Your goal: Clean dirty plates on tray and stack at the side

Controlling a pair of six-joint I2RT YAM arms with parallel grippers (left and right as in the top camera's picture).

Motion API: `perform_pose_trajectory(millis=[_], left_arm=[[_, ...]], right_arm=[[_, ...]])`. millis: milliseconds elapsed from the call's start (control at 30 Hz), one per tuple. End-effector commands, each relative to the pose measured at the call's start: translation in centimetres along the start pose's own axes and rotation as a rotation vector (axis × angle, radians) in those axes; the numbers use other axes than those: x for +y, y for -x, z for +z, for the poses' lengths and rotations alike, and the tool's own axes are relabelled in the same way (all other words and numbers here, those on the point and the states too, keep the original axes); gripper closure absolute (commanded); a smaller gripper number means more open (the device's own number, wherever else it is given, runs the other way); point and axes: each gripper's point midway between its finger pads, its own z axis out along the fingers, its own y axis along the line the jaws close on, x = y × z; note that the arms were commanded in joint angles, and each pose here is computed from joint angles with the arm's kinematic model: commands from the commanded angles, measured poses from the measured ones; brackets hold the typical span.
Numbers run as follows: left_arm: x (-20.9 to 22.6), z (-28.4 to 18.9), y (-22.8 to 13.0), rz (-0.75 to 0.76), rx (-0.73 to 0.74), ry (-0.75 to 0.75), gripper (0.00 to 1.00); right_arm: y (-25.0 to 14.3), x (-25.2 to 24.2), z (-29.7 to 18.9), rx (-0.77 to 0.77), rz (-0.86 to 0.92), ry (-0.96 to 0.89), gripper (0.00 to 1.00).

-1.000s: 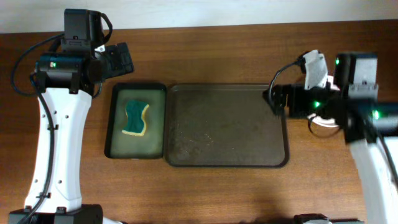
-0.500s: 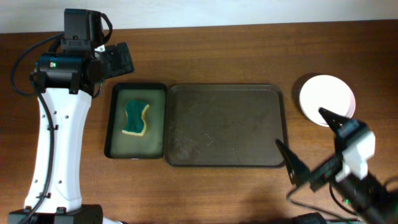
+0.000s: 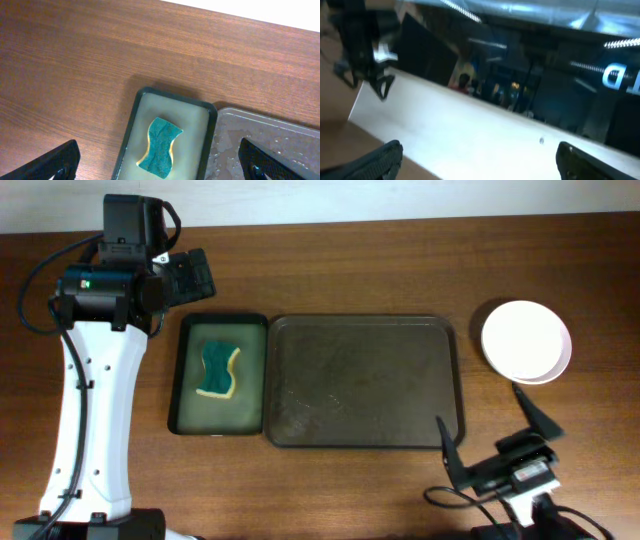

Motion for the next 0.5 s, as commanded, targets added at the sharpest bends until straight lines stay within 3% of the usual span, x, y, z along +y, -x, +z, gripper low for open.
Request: perform_pose_trajectory(millis=[0, 333, 467], left_arm=[[0.0, 0.2, -0.1, -0.003, 0.005, 0.002, 0.01], [0.0, 0.2, -0.1, -0.003, 0.005, 0.002, 0.01], [0.1, 0.2, -0.1, -0.003, 0.005, 0.002, 0.01]], right_arm=[[-4.4, 0.1, -0.5, 0.061, 0.020, -0.038, 0.01], [-13.7, -1.8, -2.7, 0.323, 0.146, -0.247, 0.02], [-19.5, 0.1, -5.3, 0.588, 0.208, -0.222, 0.01]])
